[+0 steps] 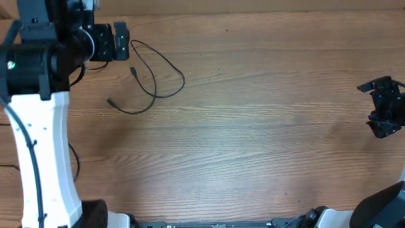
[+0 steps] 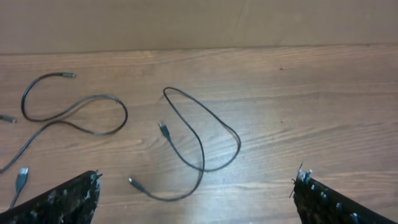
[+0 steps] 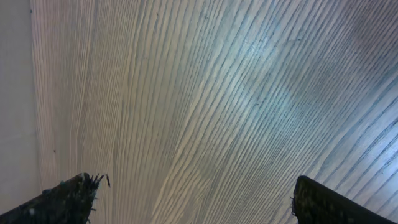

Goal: Untangle cables

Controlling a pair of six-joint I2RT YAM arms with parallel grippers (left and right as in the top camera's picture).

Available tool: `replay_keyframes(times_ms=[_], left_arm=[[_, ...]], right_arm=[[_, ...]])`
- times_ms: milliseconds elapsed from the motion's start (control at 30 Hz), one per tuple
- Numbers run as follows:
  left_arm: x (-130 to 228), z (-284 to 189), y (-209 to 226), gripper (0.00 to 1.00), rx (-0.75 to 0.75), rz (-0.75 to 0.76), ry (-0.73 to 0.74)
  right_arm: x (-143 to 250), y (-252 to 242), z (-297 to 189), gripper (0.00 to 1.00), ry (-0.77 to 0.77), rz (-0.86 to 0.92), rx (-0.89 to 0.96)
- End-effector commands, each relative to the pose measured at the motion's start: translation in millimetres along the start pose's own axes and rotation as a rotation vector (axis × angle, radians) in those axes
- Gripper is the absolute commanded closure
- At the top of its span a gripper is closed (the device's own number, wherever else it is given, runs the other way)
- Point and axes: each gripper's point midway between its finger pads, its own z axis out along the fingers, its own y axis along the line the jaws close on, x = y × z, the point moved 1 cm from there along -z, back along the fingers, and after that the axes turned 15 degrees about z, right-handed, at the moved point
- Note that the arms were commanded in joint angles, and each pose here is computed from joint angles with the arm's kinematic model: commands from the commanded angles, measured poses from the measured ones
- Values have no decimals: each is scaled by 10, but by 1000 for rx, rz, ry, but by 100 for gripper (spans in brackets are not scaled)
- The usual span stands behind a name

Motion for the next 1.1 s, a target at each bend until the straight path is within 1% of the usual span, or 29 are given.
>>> replay_keyframes(times_ms=[0, 67, 167, 267, 333, 433, 633, 700, 767, 833, 1067], left_arm=[[-10, -613, -21, 0, -61, -15, -98], [68, -840, -59, 1, -74, -13, -113], [286, -1146, -102, 0, -107, -16, -106], [505, -1356, -122, 1, -149, -20, -109], [656, -1510, -136, 0, -186, -20, -140], [884, -1681, -242, 0, -191, -16, -216], [1471, -1804, -414, 1, -205, -87, -336], [1669, -1796, -465, 1, -203, -104, -345], [1788, -1784, -494, 0, -204, -108, -350], [1930, -1755, -522, 0, -202, -110, -321], [2516, -1624, -659, 0, -155, -128, -71]], right_arm=[[-23, 69, -81, 0, -19, -6, -27], [-23, 69, -81, 0, -19, -6, -27], [-23, 69, -81, 0, -19, -6, -27], [-23, 69, -81, 0, -19, -6, -27], [-24, 70, -82, 0, -20, -6, -28], [-24, 70, -82, 0, -20, -6, -28], [-23, 69, -81, 0, -19, -6, -27], [-24, 70, -82, 0, -20, -6, -28], [-23, 69, -81, 0, -19, -6, -27], [-23, 69, -81, 0, -19, -6, -27], [-23, 69, -81, 0, -19, -6, -27]])
